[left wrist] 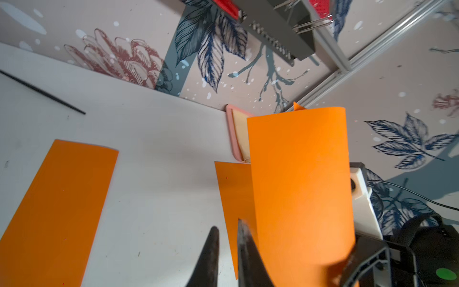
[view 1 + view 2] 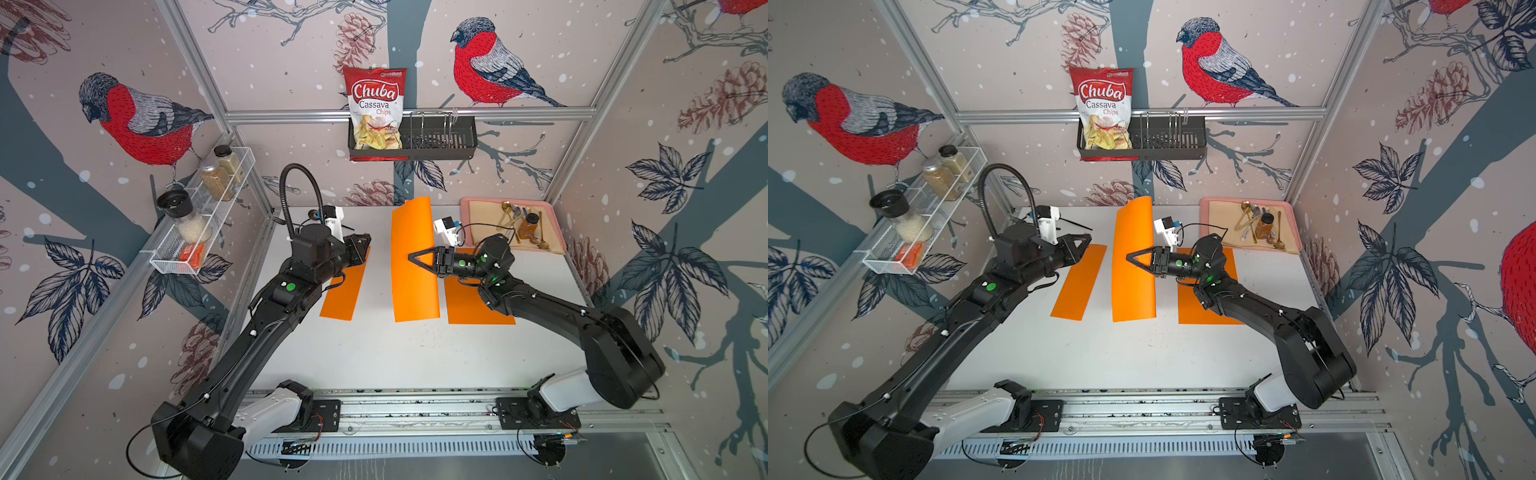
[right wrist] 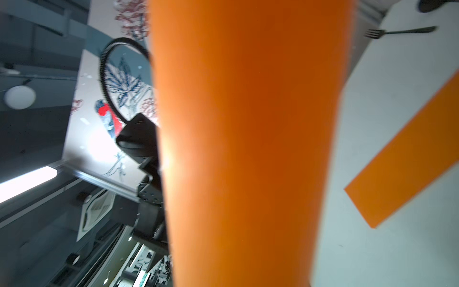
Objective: Fold the rectangular paper in half along the long edge
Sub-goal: Pick up the paper from the center of the board.
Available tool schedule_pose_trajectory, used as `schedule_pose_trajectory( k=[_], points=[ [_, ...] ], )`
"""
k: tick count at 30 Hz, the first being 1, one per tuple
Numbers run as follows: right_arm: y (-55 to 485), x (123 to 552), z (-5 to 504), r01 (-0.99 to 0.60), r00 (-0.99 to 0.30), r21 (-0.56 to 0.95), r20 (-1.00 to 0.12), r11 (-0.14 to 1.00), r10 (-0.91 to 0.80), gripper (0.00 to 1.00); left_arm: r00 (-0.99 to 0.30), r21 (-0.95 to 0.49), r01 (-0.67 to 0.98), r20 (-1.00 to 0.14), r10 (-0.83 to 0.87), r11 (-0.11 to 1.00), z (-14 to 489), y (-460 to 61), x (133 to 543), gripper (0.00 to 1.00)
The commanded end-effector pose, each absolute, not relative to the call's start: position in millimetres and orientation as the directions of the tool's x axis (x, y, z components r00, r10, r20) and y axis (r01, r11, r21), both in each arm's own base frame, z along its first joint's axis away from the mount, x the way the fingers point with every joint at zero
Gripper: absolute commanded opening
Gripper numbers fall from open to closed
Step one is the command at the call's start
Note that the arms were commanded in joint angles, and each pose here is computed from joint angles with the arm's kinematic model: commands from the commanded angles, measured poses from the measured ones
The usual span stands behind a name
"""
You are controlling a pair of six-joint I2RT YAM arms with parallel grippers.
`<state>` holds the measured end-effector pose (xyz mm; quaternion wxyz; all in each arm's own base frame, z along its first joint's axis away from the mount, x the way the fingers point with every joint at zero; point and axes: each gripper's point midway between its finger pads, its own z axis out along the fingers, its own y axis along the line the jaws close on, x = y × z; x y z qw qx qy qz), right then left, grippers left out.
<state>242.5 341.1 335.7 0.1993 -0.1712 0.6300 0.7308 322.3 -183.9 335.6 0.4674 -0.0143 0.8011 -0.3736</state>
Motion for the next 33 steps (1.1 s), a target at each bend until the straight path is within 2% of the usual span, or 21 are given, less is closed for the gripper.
schedule_pose_trajectory(
  k=[1, 4, 7, 16, 27, 30, 33],
  points=[
    [332.5, 209.4, 398.3, -0.546, -0.830, 0.786, -0.555, -0.289, 0.056, 0.26, -0.563, -0.633, 0.463, -0.750, -0.346, 0.620, 361.6, -202.3, 306.5, 0.18],
    [323.8, 191.2, 436.8, -0.565, -0.805, 0.733, -0.589, -0.378, 0.062, 0.27, -0.582, -0.670, 0.517, -0.731, -0.355, 0.533, 371.7, -213.8, 298.1, 0.18],
    [318.1, 182.1, 457.5, -0.566, -0.797, 0.708, -0.601, -0.422, 0.059, 0.27, -0.601, -0.688, 0.571, -0.722, -0.342, 0.448, 389.5, -230.4, 285.2, 0.18],
    [314.8, 188.2, 459.4, -0.559, -0.807, 0.720, -0.587, -0.411, 0.069, 0.27, -0.610, -0.685, 0.639, -0.729, -0.311, 0.350, 428.6, -260.5, 256.9, 0.18],
    [306.1, 215.8, 443.0, -0.550, -0.828, 0.758, -0.549, -0.351, 0.113, 0.27, -0.612, -0.679, 0.645, -0.734, -0.296, 0.350, 441.4, -265.9, 243.2, 0.18],
    [305.3, 219.4, 440.0, -0.548, -0.831, 0.762, -0.544, -0.344, 0.117, 0.32, -0.627, -0.692, 0.632, -0.721, -0.295, 0.348, 438.8, -268.1, 243.3, 0.18],
    [303.5, 223.4, 437.6, -0.544, -0.835, 0.766, -0.536, -0.342, 0.126, 0.32, -0.636, -0.698, 0.633, -0.716, -0.290, 0.336, 439.8, -273.0, 241.0, 0.18]
  ],
)
